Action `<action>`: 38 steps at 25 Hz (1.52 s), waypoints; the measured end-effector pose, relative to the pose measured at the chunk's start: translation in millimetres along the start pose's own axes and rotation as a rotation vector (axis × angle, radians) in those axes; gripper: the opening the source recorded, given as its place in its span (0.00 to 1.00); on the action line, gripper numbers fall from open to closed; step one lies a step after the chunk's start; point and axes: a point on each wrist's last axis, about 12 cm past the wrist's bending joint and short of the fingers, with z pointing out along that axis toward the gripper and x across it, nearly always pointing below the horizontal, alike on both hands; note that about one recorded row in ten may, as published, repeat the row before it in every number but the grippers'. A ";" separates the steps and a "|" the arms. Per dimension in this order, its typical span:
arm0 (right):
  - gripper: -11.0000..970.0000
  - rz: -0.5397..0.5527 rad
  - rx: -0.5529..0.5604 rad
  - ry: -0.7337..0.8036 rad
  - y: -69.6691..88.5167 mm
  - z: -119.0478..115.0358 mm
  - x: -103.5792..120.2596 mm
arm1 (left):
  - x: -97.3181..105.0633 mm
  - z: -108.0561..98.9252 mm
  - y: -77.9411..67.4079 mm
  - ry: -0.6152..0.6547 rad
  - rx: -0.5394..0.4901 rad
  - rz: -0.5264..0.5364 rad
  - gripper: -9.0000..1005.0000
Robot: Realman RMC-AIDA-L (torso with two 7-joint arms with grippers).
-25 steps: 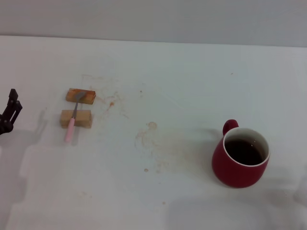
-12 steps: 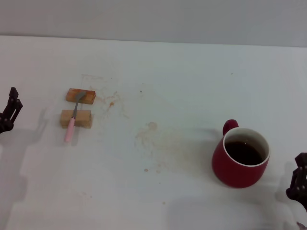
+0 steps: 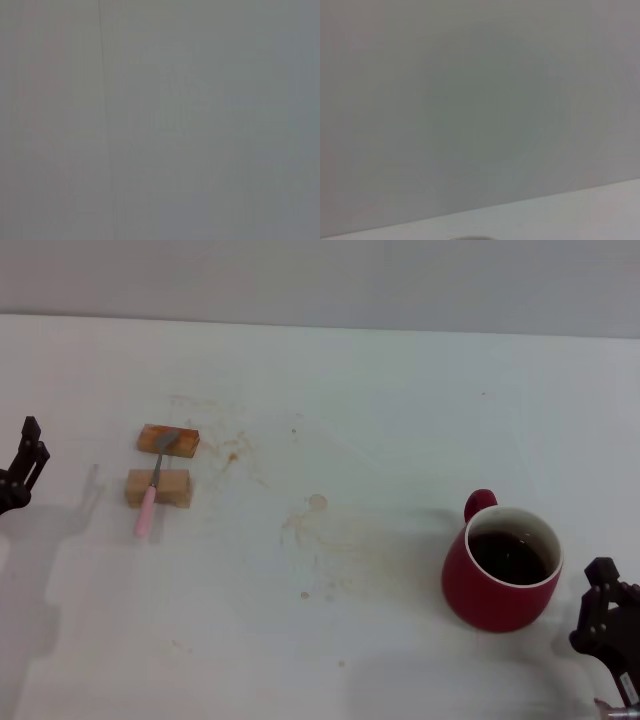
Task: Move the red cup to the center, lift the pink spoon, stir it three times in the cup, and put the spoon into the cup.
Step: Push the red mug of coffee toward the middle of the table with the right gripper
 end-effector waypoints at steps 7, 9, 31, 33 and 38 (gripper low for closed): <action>0.01 0.003 -0.038 0.025 4.2 7.6 2.0 | 0.0 0.3 -0.6 0.000 0.004 0.000 0.86; 0.01 0.003 -0.043 0.028 4.7 9.3 2.2 | 0.0 0.3 -0.7 0.000 0.004 0.000 0.86; 0.01 -0.012 -0.136 0.062 15.5 32.3 2.8 | 1.1 -2.1 1.5 0.006 -0.006 0.001 0.86; 0.01 -0.015 -0.154 0.066 17.7 35.2 2.8 | 1.2 -2.2 1.7 0.006 -0.006 0.002 0.86; 0.01 -0.024 -0.183 0.085 21.5 44.2 3.3 | 1.3 -2.2 1.1 0.007 -0.002 0.003 0.86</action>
